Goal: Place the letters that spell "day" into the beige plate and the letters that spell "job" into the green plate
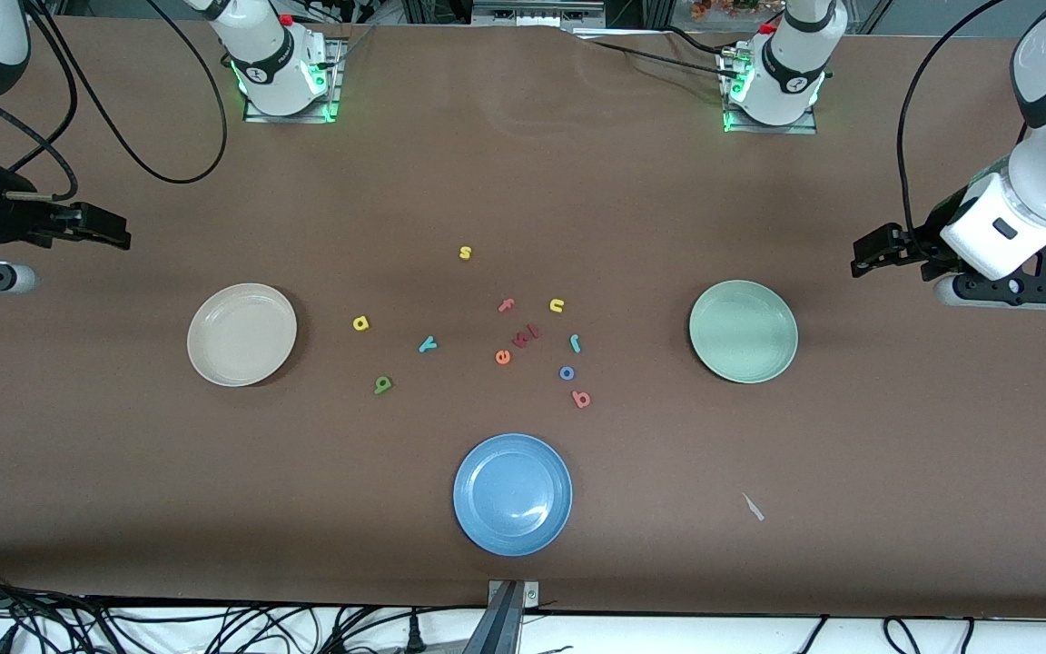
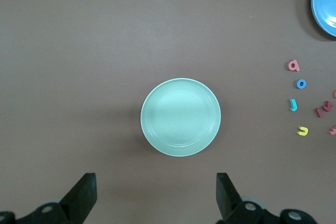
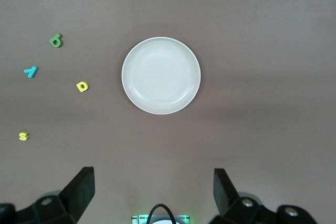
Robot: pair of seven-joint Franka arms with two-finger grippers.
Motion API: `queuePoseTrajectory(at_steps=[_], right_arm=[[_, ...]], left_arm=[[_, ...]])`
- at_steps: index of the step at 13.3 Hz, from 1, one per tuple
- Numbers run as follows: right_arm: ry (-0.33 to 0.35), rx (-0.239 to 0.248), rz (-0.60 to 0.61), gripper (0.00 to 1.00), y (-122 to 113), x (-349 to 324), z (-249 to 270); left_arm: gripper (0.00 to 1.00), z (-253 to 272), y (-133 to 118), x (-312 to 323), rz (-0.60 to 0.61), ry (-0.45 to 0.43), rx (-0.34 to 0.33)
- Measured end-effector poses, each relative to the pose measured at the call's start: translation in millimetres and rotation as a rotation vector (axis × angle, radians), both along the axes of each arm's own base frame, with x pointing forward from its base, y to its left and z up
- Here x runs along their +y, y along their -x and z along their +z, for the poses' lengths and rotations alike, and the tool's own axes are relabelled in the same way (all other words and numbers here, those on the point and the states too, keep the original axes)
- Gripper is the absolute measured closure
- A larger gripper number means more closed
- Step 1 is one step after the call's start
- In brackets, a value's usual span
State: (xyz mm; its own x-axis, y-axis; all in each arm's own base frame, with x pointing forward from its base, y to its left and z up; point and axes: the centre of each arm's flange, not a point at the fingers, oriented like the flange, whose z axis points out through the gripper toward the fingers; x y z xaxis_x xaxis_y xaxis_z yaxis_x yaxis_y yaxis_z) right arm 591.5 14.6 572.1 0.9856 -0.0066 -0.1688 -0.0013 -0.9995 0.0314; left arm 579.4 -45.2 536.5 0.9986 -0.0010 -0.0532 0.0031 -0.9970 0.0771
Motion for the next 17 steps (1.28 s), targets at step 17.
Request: queuePoseTrajectory(at_steps=[17], right_arm=[[-0.029,0.156,0.192,0.0,-32.7,125.3,-137.9]], left_arm=[[0.0,-194.8,-28.0,-236.5,0.138,-0.039,0.117]])
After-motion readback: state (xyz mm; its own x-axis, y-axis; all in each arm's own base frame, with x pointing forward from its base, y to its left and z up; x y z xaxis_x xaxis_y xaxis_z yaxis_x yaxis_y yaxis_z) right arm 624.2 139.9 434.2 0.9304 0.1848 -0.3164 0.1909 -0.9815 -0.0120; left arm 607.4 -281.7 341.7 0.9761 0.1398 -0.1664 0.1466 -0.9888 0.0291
